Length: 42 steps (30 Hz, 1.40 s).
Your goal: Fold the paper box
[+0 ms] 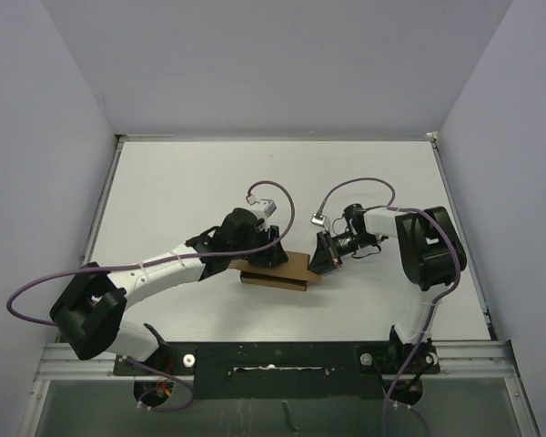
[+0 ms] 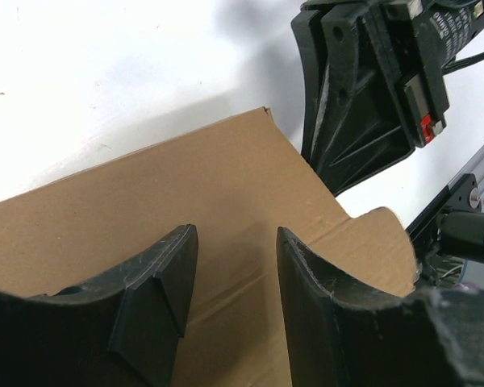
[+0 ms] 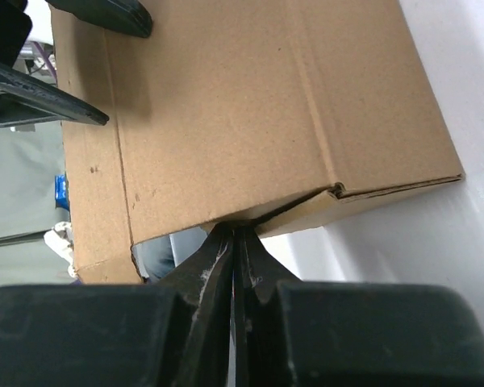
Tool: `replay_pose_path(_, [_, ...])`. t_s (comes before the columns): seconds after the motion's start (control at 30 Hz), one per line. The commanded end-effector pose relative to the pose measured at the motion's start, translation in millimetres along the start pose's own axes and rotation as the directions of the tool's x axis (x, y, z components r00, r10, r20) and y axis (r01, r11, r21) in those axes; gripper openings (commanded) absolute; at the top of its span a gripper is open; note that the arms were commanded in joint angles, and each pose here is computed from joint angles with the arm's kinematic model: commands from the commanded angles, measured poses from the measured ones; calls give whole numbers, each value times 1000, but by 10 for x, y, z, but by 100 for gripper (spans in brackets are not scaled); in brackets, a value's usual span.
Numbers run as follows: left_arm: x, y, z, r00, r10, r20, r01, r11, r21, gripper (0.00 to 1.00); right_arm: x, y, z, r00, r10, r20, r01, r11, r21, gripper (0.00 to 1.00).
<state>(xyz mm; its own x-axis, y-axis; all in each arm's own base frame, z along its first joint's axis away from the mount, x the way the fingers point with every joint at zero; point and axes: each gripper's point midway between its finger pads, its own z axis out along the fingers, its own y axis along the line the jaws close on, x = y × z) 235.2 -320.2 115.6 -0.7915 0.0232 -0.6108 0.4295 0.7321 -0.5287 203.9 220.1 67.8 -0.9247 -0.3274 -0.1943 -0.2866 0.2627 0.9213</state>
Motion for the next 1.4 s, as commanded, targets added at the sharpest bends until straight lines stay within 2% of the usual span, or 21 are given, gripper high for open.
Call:
replay_pose_path(0.0, [11, -28, 26, 1000, -9, 10, 9, 1000, 23, 42, -155, 89, -142, 998, -37, 51, 38, 999, -33, 1])
replay_pose_path(0.17, [129, 12, 7, 1000, -17, -17, 18, 1000, 21, 39, -295, 188, -483, 983, -89, 159, 96, 995, -40, 3])
replay_pose_path(0.27, [207, 40, 26, 998, -27, -49, 28, 1000, 14, 39, -328, 189, -574, 977, -103, 186, 108, 994, -21, 4])
replay_pose_path(0.47, [355, 129, 61, 991, -64, -115, 61, 998, -31, 40, -371, 276, -609, 965, -174, 197, 175, 984, 10, 4])
replay_pose_path(0.63, [399, 163, 86, 988, -76, -137, 70, 996, -50, 40, -299, 266, -400, 974, -191, 123, 189, 982, 29, 4])
replay_pose_path(0.9, [323, 113, 115, 988, -73, -137, 68, 997, -43, 41, -211, 158, -341, 985, -146, 95, 142, 989, 48, 3])
replay_pose_path(1.13, [-39, -112, 80, 996, -67, -56, 69, 997, 34, 43, -174, 229, -320, 984, -45, 170, 57, 996, -68, 2])
replay_pose_path(1.37, [-5, -119, 123, 993, -89, -72, 93, 994, 53, 43, -13, 211, -202, 980, -15, 200, 15, 1000, -2, 3])
